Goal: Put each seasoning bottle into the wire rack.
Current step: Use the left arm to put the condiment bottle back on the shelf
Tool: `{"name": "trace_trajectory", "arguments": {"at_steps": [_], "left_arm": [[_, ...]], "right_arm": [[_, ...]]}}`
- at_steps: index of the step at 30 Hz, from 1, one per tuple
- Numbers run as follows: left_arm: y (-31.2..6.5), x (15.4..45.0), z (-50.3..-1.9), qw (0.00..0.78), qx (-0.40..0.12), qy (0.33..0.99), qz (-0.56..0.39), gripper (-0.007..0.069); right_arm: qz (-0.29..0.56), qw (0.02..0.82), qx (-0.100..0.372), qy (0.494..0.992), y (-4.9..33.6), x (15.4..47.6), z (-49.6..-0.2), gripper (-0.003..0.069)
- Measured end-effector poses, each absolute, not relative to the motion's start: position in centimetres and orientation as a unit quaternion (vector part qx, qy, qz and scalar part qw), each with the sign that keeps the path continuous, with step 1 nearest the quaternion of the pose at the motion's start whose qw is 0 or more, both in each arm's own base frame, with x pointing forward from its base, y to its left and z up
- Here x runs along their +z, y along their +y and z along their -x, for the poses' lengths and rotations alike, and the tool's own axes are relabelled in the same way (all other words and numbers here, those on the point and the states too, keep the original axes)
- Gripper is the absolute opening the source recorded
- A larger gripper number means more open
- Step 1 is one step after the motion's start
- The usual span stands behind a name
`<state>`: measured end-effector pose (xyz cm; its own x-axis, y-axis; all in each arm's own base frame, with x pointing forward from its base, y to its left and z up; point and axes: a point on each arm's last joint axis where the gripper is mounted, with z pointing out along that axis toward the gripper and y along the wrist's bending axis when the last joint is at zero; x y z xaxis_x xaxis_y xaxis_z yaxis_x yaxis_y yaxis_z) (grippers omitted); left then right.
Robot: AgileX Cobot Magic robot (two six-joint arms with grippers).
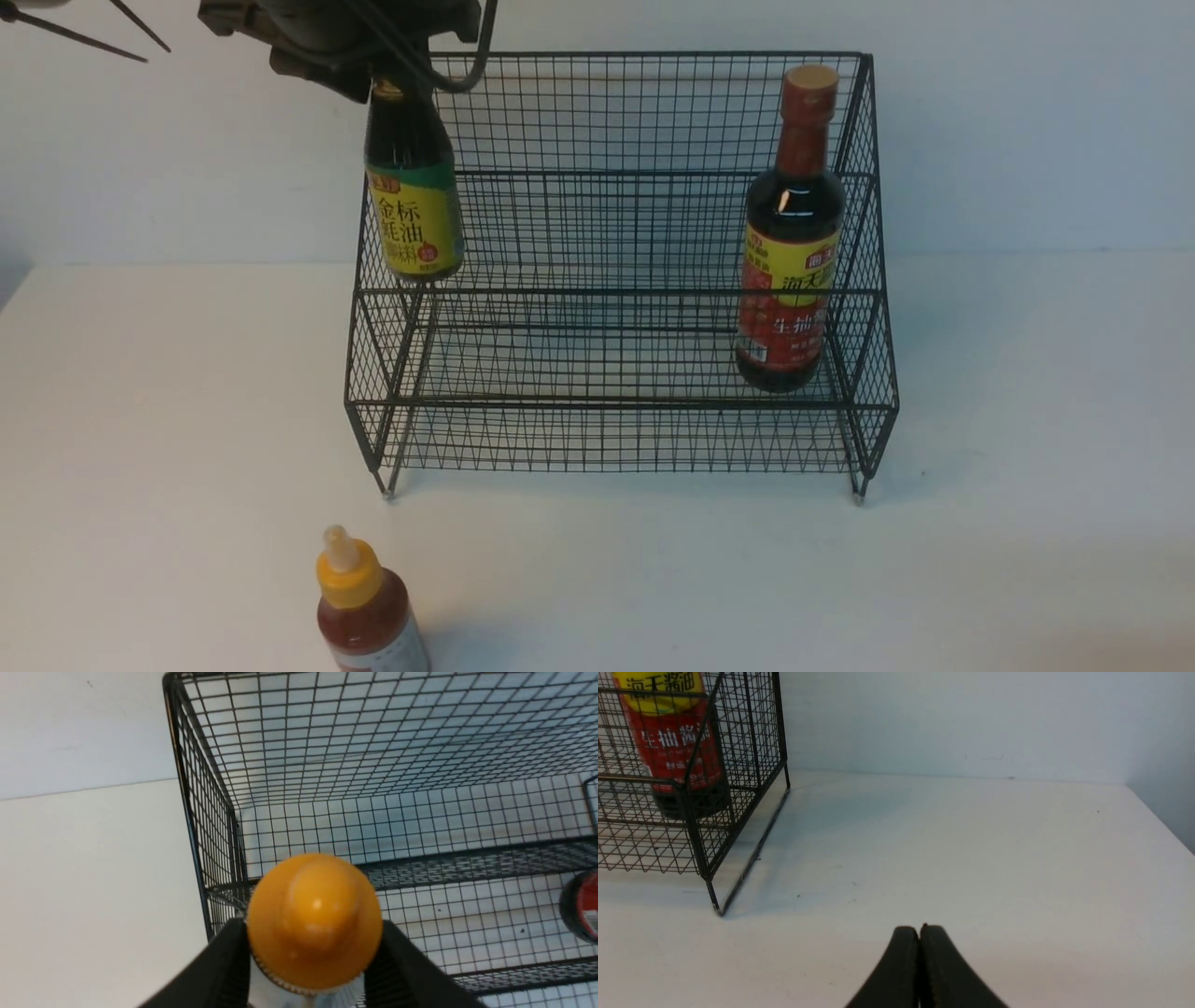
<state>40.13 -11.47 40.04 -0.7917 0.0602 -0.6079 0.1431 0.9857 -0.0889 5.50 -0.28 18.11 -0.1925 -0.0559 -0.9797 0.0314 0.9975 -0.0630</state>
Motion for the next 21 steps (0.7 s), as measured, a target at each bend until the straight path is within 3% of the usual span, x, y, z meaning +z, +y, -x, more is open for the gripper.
{"name": "trace_trajectory", "arguments": {"at_steps": [10, 21], "left_arm": [[-11.2, 41.7, -38.7, 0.330, -0.074, 0.939, -0.056, 0.0289], [-11.7, 37.8, -40.9, 0.322, -0.065, 0.942, -0.067, 0.0289]], "right_arm": [[0.008, 0.635, -0.034, 0.771, -0.3, 18.1, -5.5, -0.0015], [0.008, 0.635, -0.034, 0.771, -0.3, 18.1, -5.5, -0.0015]]}}
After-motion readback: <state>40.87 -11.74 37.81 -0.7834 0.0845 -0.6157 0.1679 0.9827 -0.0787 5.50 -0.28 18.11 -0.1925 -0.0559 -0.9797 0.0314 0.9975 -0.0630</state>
